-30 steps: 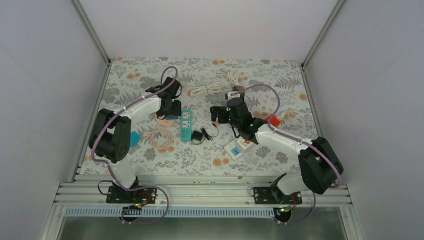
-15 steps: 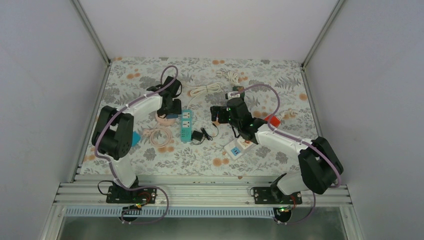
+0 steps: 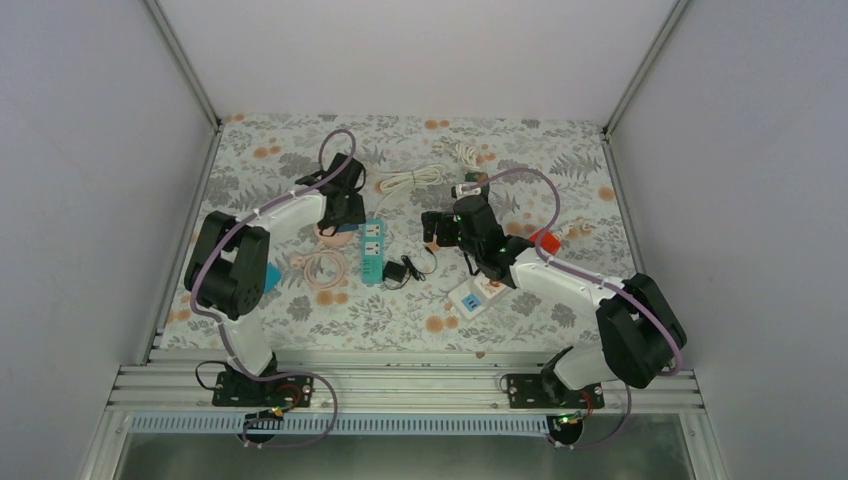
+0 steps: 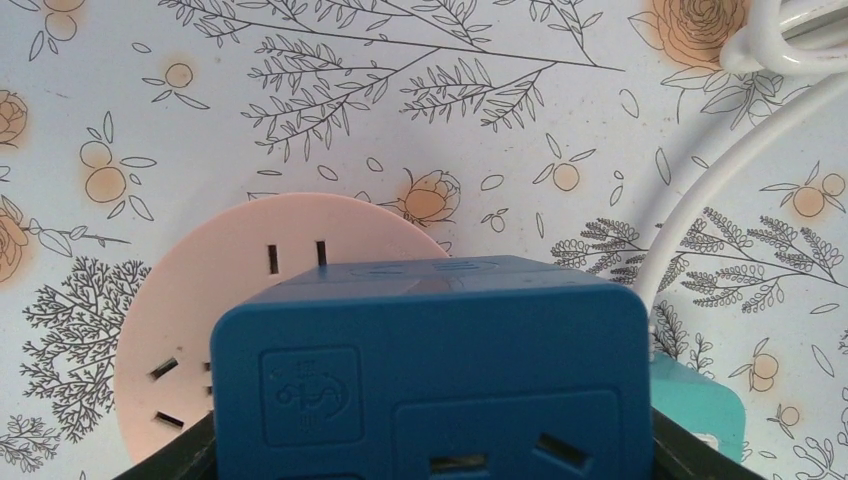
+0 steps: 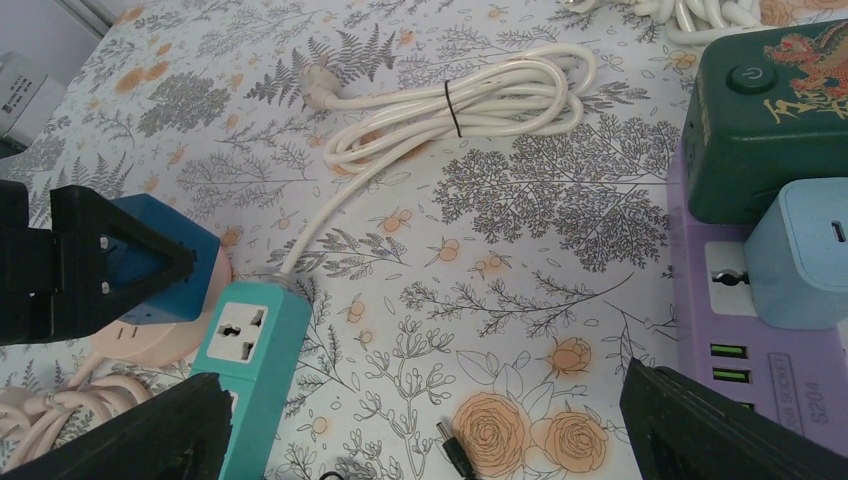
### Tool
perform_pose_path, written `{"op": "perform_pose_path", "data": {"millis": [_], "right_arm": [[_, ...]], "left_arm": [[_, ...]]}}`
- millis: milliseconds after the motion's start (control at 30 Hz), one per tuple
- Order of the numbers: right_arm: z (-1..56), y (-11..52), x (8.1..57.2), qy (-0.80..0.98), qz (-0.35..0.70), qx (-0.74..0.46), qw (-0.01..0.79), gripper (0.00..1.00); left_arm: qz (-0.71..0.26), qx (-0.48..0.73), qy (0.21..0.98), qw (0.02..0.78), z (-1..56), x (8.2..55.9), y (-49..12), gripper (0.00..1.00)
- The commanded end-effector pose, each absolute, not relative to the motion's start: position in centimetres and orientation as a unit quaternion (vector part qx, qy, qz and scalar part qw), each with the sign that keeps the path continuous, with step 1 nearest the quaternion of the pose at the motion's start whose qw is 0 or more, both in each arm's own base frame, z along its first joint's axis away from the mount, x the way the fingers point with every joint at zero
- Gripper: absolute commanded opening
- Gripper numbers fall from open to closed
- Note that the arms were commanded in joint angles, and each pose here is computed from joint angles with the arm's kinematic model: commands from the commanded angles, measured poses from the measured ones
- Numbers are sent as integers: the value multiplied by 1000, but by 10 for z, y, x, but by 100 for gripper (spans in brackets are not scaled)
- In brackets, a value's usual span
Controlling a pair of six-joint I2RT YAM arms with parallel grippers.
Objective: Insert the plug
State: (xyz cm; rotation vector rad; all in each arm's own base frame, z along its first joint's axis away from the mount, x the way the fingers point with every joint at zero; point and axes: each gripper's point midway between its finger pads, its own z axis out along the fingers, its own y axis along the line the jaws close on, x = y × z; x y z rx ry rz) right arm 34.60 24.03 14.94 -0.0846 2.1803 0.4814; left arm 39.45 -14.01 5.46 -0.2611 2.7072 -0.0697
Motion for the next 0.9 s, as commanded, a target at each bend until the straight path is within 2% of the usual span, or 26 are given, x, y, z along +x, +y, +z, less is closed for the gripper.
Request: {"op": "perform_pose_path", "data": {"millis": [0, 133, 367, 433, 667, 867], "right_arm": [[144, 232, 350, 879, 178, -16, 442, 100], [143, 232, 350, 880, 178, -16, 440, 100], [142, 232, 350, 880, 177, -18, 440, 100], [143, 233, 350, 880, 180, -18, 440, 100], [144, 234, 349, 879, 184, -18, 440, 100], [144, 234, 350, 879, 184, -18, 440, 100]], "left_arm": [[12, -101, 991, 86, 0, 345, -130, 51], [9, -91, 989, 115, 37, 363, -137, 63], [3, -89, 983, 162, 80, 381, -138, 95], [2, -90, 981, 173, 89, 384, -136, 100], [-7, -109, 969, 223, 114, 390, -123, 100], [-35, -96, 975, 199, 93, 402, -131, 80]]}}
